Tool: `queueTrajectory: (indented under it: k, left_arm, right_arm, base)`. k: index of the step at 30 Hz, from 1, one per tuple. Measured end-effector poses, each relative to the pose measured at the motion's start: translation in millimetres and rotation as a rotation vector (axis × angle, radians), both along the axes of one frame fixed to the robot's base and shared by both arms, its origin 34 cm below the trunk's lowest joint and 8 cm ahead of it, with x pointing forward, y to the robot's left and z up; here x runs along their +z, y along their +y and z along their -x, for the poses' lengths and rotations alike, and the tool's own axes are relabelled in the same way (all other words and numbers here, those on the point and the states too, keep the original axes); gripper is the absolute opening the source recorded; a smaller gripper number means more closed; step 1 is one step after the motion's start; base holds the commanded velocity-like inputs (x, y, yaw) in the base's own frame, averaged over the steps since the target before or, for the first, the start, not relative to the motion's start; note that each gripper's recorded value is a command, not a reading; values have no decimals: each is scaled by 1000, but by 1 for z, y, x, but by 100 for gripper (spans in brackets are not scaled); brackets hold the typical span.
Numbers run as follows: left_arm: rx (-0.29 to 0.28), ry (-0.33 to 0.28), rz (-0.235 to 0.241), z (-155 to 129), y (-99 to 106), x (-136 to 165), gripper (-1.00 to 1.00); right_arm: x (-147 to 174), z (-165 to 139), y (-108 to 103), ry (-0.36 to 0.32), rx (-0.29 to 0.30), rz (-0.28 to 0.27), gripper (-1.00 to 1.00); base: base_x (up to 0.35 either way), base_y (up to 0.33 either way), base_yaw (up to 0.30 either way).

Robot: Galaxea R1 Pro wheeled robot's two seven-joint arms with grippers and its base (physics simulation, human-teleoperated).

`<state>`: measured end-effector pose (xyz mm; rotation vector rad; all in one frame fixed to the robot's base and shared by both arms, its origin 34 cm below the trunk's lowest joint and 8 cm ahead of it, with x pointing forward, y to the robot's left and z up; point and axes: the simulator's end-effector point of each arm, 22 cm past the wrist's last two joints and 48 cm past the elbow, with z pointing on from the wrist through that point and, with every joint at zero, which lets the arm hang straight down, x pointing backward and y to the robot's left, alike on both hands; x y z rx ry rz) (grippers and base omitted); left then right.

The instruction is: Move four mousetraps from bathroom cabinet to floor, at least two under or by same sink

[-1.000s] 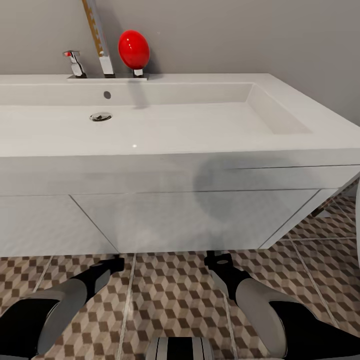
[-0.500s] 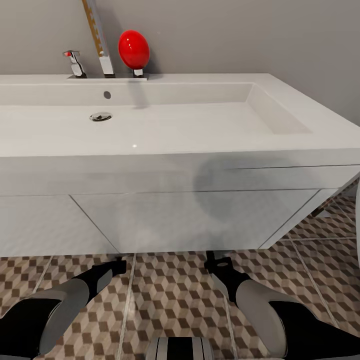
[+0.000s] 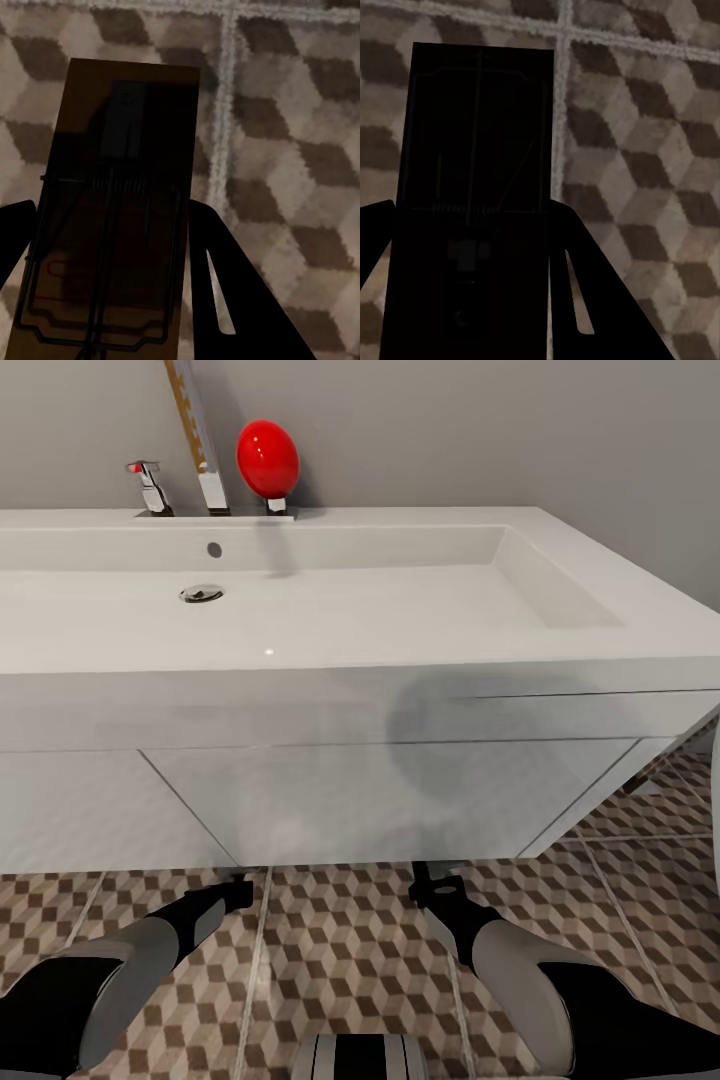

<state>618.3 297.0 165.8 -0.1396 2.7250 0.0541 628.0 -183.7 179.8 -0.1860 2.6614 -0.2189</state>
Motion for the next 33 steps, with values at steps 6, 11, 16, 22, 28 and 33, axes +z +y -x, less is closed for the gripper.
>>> queueTrajectory:
  k: [6, 11, 16, 22, 28, 33]
  left_arm:
    - [0, -1, 0, 0, 0, 0, -100]
    - [0, -2, 0, 0, 0, 0, -100]
    - [0, -3, 0, -1, 0, 0, -100]
    - [0, -4, 0, -1, 0, 0, -100]
    - [0, -4, 0, -1, 0, 0, -100]
    - [0, -4, 0, -1, 0, 0, -100]
  right_arm:
    - [0, 0, 0, 0, -1, 0, 100]
    - [0, 0, 0, 1, -4, -1, 100]
    - [0, 0, 0, 1, -4, -2, 100]
    - [0, 0, 0, 1, -4, -2, 100]
    - [0, 0, 0, 0, -3, -1, 100]
    - [0, -1, 0, -1, -2, -1, 100]
  base:
    - [0, 0, 0]
    - [0, 0, 0]
    - [0, 0, 0]
    - [0, 0, 0]
    - [0, 0, 0]
    - [0, 0, 0]
